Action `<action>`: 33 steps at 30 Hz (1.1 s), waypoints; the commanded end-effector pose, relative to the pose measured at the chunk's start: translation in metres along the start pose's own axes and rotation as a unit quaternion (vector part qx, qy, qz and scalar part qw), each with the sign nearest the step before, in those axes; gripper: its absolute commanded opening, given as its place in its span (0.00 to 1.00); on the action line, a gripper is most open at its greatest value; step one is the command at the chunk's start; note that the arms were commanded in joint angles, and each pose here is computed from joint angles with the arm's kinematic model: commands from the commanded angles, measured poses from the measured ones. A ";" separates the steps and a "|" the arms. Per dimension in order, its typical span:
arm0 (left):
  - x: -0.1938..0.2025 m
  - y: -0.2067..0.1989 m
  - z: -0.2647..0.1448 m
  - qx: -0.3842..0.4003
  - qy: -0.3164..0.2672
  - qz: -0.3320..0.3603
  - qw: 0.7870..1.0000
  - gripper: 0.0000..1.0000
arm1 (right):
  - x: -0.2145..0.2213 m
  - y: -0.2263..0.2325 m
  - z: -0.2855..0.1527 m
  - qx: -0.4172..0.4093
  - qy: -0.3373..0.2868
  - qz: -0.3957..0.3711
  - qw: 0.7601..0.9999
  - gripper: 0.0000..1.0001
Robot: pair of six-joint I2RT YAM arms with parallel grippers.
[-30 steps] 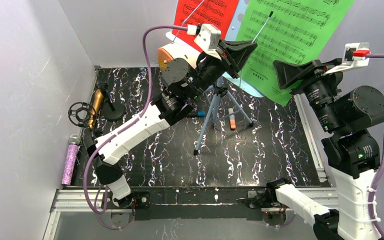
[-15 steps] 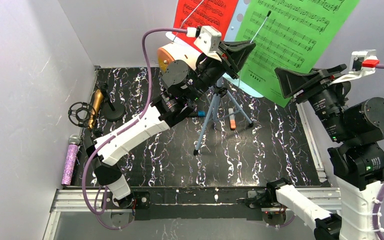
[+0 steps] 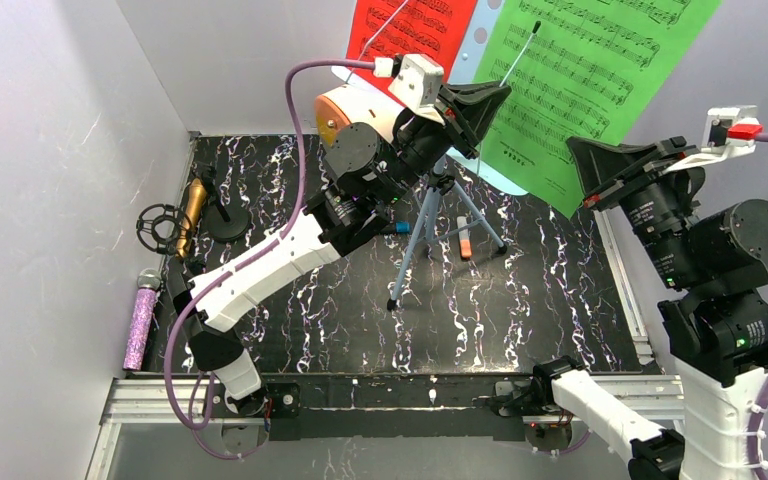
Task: Pack up the instrument practice props
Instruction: Pick up the sheet music from the music stand.
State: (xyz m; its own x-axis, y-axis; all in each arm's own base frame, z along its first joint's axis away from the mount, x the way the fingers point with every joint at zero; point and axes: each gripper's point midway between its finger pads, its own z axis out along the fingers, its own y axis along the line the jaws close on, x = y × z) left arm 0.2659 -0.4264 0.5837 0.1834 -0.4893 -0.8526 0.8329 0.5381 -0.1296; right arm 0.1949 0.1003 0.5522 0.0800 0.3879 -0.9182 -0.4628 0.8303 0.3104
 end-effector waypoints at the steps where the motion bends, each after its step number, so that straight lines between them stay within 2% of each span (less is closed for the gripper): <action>1: -0.007 0.027 -0.006 -0.055 0.000 0.024 0.998 0.00 | -0.015 -0.013 -0.014 0.043 -0.034 -0.001 0.998 0.01; 10: 0.014 0.038 -0.005 -0.079 0.021 0.038 0.996 0.00 | -0.019 -0.042 -0.045 0.128 -0.054 0.000 0.990 0.01; 16: 0.026 0.042 -0.007 -0.086 0.036 0.045 0.995 0.03 | -0.007 -0.068 -0.067 0.205 -0.037 0.012 0.978 0.01; 22: 0.033 0.042 -0.012 -0.087 0.047 0.038 0.994 0.17 | 0.023 -0.087 -0.085 0.254 0.005 0.029 0.967 0.01; 24: 0.032 0.039 -0.015 -0.082 0.049 0.028 0.995 0.25 | 0.039 -0.091 -0.087 0.264 0.029 0.034 0.963 0.01; 27: 0.025 0.037 -0.023 -0.078 0.048 0.019 0.996 0.42 | 0.070 -0.097 -0.089 0.276 0.073 0.046 0.957 0.01; 33: 0.003 0.035 -0.052 -0.072 0.047 0.011 0.996 0.60 | 0.127 -0.095 -0.085 0.263 0.156 0.079 0.949 0.01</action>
State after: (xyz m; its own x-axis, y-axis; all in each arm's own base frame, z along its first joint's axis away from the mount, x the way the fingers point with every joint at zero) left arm 0.2727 -0.4102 0.5461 0.1422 -0.4282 -0.8924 0.7817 0.6017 -0.1641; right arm 0.1744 0.0202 0.4123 -0.1529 0.4240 -0.8927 0.0747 0.9057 0.4173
